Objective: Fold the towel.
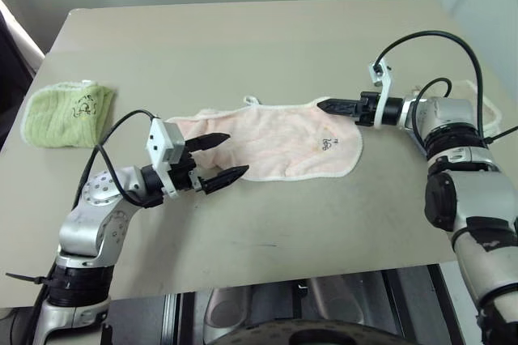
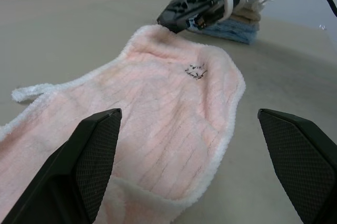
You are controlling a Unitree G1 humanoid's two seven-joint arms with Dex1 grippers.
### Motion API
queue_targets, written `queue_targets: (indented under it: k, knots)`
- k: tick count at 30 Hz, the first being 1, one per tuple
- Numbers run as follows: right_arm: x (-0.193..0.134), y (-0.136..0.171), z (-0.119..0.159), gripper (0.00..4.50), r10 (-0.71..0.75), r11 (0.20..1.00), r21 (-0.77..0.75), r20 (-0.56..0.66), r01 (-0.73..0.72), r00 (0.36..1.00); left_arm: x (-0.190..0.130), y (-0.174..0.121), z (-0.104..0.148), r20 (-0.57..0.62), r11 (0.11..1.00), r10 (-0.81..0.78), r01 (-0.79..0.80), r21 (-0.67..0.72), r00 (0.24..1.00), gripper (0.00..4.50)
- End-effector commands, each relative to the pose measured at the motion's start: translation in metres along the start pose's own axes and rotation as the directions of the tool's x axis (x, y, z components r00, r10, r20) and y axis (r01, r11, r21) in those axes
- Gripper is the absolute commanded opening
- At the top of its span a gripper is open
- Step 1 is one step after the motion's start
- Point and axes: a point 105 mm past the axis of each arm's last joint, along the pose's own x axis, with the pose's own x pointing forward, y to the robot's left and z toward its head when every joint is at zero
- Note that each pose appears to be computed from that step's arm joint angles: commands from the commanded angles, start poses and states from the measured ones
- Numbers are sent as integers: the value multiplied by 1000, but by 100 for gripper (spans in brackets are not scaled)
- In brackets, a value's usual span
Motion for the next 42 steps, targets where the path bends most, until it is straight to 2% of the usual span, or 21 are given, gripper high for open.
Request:
queue_targets:
  k: [1,6,11,13,15,17,23,28,31,35,42]
  knots:
    - [-1,12,4,450,63,997,-45,-22,-64,998,0,-2,8,22,999,-7,7,37,1000,447]
    - [6,8,-20,450,45,996,-70,-111,-53,993,0,-3,7,18,999,-9,8,40,1000,447]
    - [9,-4,-32,450,-43,978,-207,-157,9,987,-2,-1,5,16,999,-6,5,43,1000,447]
    - [9,-6,-29,450,-59,969,-246,-138,23,989,-3,0,4,15,999,-5,4,44,1000,447]
    - [8,-9,-15,450,-94,946,-315,-62,70,994,-3,0,4,14,999,-3,3,46,1000,447]
    - [5,-9,-5,450,-98,947,-310,-27,85,995,-4,0,4,11,999,-3,3,49,1000,447]
    - [0,-11,4,450,-97,950,-299,5,94,995,-3,0,5,9,998,-2,1,63,1000,447]
    - [0,-4,2,450,-39,961,-274,-18,32,999,-3,1,5,7,998,-1,1,67,1000,447]
    - [2,-6,-5,395,-54,949,-313,-56,34,997,-3,1,5,6,998,-2,2,68,1000,450]
    - [3,-8,-9,265,-60,949,-312,-70,35,996,-3,0,6,4,997,-4,3,71,1000,450]
    - [2,-14,-9,265,-100,939,-337,-60,75,993,-3,1,7,0,997,-2,2,77,1000,450]
